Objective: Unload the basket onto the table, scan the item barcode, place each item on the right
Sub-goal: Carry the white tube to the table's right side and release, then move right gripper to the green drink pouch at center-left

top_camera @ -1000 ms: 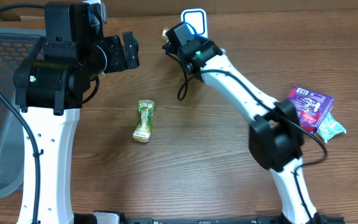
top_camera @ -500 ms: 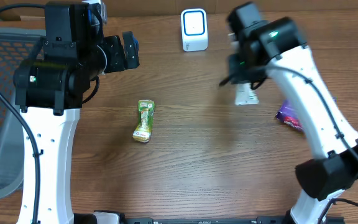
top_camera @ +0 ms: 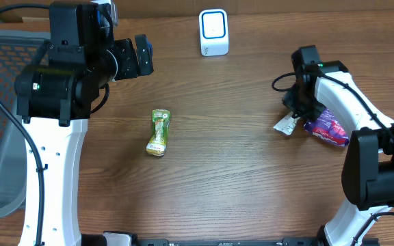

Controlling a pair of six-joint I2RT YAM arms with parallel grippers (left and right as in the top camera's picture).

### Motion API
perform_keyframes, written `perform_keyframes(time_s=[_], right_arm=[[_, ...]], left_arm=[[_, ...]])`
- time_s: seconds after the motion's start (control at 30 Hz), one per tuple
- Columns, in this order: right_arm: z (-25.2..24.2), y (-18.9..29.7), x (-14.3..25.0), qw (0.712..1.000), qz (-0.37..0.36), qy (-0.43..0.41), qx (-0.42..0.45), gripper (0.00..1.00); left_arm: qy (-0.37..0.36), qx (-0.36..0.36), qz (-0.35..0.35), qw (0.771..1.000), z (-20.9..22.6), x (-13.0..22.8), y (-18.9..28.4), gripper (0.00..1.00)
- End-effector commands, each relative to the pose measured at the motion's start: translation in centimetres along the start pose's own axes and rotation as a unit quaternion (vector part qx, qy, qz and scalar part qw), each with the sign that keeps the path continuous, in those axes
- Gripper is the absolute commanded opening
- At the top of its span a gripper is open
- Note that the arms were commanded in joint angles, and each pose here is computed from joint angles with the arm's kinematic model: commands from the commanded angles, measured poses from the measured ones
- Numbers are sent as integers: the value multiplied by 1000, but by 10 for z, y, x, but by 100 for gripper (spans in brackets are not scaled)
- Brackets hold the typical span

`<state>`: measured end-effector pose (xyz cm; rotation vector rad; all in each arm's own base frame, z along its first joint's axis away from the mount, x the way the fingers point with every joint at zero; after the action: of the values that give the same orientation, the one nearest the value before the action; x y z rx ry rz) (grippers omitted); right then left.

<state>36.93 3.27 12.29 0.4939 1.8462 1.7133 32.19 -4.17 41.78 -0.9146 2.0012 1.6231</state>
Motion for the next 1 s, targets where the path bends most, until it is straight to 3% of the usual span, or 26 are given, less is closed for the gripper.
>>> perform_keyframes(time_s=[0.0, 0.17, 0.2, 0.27, 0.3, 0.37, 0.53, 0.63, 0.77, 0.97], right_arm=[[-28, -1, -12, 998, -23, -37, 46, 4], [-67, -4, -29, 994, -8, -78, 80, 4], [-72, -5, -32, 994, -2, -78, 80, 11], [-68, -1, -32, 999, 52, -10, 10, 61], [-62, 3, -32, 998, 63, 19, -17, 72], [-51, 16, -30, 995, 73, 48, -51, 79], [9, 52, -7, 974, 87, 141, -154, 85], [71, 64, 41, 943, 98, 214, -233, 85], [137, 68, 114, 925, 94, 253, -267, 90], [194, 52, 196, 905, 108, 278, -303, 84]], left_arm=[[-8, -2, -4, 1000, -1, -2, 0, 100], [-8, -2, -4, 1000, -1, -2, 0, 100], [-8, -2, -4, 1000, -1, -2, 0, 100], [-8, -2, -4, 1000, -1, -2, 0, 100], [-9, -2, -4, 1000, -1, -2, 0, 99], [-8, -2, -4, 1000, -1, -2, 0, 100], [-8, -2, -4, 1000, -1, -2, 0, 100], [-8, -1, -4, 1000, -1, -2, 0, 100], [-9, -2, -4, 1000, -1, -2, 0, 100], [-8, -1, -4, 1000, -1, -2, 0, 100]])
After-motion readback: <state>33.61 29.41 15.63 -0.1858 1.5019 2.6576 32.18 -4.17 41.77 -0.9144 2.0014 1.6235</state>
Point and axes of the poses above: each gripper's point midway between its finger pads, its own y axis back along the fingers, its own z axis along the line the jaws close on, x = y × z, the point moved 8 cm from there along y, back along the fingers, and after that the axes turned 4 degrees about y, right-handed, at the moved point
